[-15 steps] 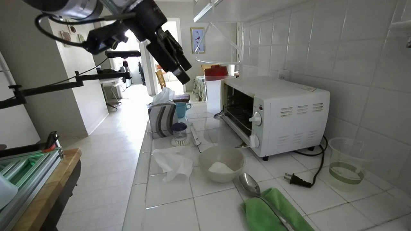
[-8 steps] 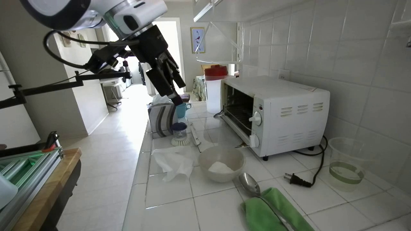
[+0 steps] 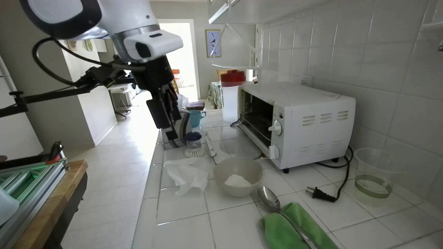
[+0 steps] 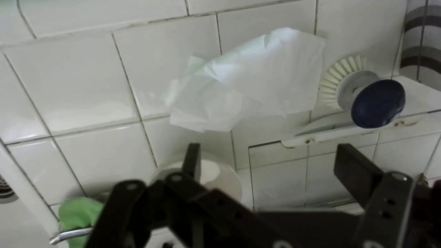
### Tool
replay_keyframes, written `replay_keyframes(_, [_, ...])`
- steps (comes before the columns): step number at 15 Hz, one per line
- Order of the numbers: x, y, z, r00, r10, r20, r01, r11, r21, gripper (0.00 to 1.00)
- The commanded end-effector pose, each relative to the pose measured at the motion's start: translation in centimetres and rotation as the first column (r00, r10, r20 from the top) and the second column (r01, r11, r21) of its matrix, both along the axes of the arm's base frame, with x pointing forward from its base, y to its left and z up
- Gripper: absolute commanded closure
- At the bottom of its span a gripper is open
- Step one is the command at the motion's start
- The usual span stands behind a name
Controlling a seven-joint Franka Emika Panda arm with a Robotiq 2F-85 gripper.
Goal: Use the paper towel to clean the top of the grill
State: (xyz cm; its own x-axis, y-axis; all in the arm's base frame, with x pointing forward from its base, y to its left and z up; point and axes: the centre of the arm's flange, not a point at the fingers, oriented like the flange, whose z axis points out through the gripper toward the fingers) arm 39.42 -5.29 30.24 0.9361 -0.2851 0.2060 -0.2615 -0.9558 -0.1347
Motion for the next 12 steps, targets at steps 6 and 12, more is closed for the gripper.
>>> replay_keyframes(6, [-0.1,0.0,-1.2,1.0,0.02,0.004,-0.02,0.999,0.03,0.0])
replay_keyframes(12, [-0.5,-0.2,-4.5,0.996,0.037,-0.078,-0.034,0.999,0.039,0.0])
